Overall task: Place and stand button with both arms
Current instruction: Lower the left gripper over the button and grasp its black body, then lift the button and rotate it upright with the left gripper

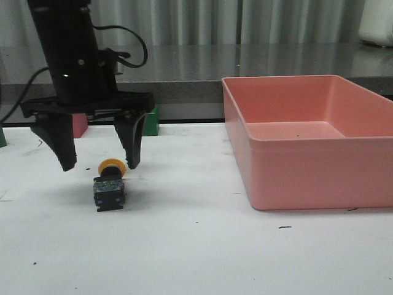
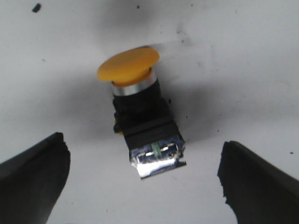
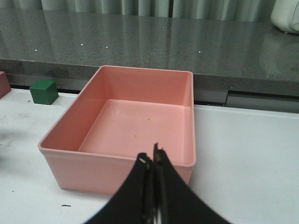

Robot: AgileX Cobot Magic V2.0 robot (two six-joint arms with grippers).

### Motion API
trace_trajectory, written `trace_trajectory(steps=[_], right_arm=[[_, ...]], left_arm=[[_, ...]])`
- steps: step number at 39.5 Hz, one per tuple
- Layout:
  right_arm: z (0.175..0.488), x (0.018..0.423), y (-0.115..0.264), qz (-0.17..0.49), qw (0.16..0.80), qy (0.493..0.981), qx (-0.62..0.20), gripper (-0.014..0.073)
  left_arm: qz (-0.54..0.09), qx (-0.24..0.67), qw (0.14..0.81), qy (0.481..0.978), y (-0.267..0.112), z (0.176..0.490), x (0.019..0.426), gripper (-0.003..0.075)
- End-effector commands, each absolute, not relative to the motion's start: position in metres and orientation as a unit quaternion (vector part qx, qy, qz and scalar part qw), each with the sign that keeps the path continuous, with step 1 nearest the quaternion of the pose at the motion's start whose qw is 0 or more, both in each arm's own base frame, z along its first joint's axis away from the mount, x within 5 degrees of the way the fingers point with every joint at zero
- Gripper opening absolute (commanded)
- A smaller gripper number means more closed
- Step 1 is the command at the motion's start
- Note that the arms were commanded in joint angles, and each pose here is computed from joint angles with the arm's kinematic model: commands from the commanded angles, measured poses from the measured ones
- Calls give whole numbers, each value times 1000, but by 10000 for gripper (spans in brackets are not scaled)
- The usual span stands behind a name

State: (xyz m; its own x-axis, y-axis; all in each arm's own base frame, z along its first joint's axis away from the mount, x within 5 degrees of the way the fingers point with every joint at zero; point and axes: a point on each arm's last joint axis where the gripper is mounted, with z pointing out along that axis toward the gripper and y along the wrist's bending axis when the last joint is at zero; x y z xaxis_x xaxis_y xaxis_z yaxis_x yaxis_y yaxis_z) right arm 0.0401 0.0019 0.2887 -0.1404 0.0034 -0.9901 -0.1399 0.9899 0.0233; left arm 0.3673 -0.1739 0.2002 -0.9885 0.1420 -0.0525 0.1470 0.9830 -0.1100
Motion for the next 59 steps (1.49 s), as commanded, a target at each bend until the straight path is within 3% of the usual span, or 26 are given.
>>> trace_trajectory(steps=[1,11,15,26,37,44,49,55,59], right_arm=[[304,40,2,52,690,720,-48,-68],[304,40,2,52,690,720,-48,-68],[304,40,2,52,690,720,-48,-68],[304,40,2,52,690,720,-48,-68],[304,40,2,52,690,720,-48,-68],[304,40,2,52,690,720,-48,-68],[304,40,2,52,690,720,-48,-68],[304,40,2,52,690,720,-48,-68],[304,40,2,52,690,720,-48,-68]], left_arm=[[-68,69,34,995,-181,219,376,596],[-62,64,22,996,-183,203,395,594],[-58,59,14,996,-180,196,398,559],[-58,56,17,997,-177,194,400,328],[-56,61,21,996,-177,193,402,143],[-51,71,32,996,-176,200,401,112],[-54,79,92,991,-172,229,401,112],[-83,79,212,971,-167,272,391,112],[-86,84,269,955,-158,281,376,112]])
